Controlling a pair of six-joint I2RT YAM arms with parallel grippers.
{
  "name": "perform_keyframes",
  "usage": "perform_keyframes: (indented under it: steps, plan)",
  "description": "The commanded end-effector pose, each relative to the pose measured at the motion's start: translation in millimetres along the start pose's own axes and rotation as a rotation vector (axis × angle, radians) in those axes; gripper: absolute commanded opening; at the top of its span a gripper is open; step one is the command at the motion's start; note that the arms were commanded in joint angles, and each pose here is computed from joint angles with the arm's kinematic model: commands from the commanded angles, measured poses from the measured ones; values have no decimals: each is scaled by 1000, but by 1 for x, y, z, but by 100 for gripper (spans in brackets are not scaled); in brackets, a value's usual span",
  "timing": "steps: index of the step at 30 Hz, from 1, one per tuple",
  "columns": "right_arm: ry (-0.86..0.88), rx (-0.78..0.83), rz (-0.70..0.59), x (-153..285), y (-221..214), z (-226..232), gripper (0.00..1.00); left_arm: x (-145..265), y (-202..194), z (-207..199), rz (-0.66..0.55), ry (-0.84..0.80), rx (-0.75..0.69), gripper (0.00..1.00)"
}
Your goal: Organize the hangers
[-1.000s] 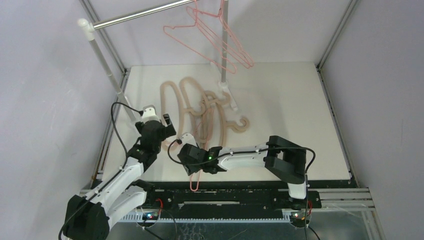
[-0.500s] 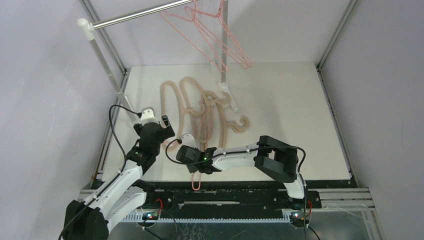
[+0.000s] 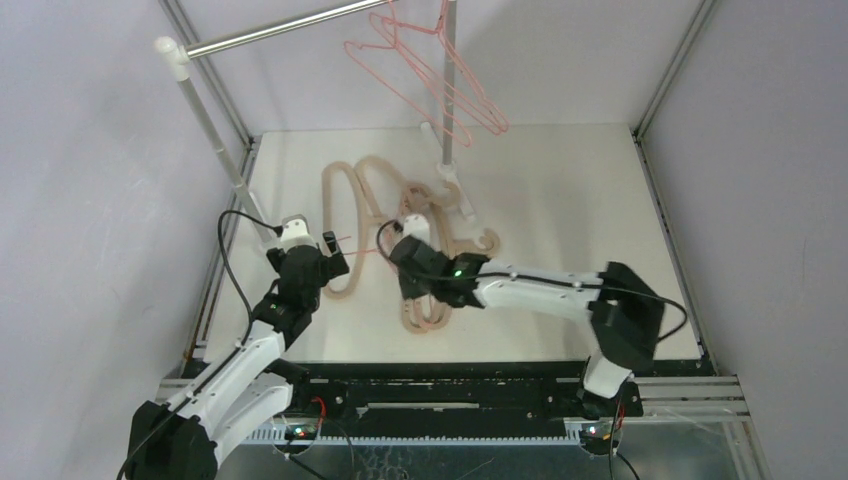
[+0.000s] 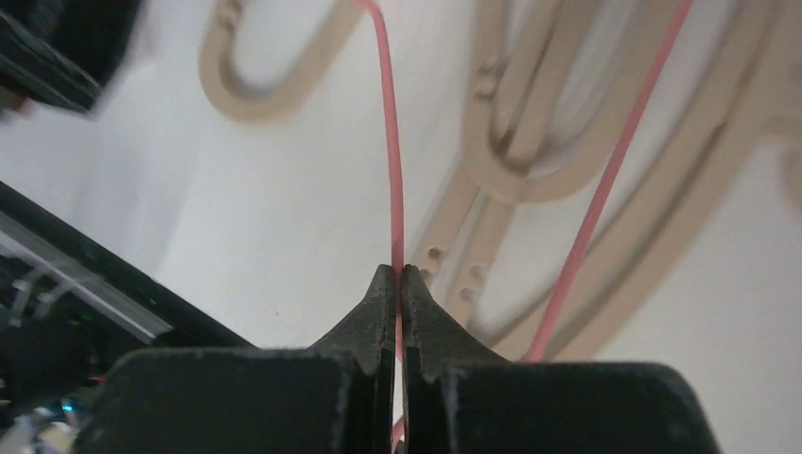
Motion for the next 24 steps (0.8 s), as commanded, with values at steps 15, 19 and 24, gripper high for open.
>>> perform_keyframes:
  steps: [15, 19, 24]
  plan:
    - [252, -121, -174, 112, 113, -14, 0, 2, 10, 2, -40, 12, 27, 99]
    - [545, -221, -146, 135, 140, 18, 0, 1, 10, 1, -36, 14, 19, 99]
    - [741, -281, -185, 168, 177, 42, 0, -2, 9, -1, -24, 9, 14, 99]
Point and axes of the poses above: each gripper's point midway between its finger pads, its own x axis back along the fingers, its own z axis along the line the jaws close on, y = z × x, the point moved 2 cm from there along x, back along the fingers, and after that the axes turned 13 degrees about -x, right-handed, at the moved point
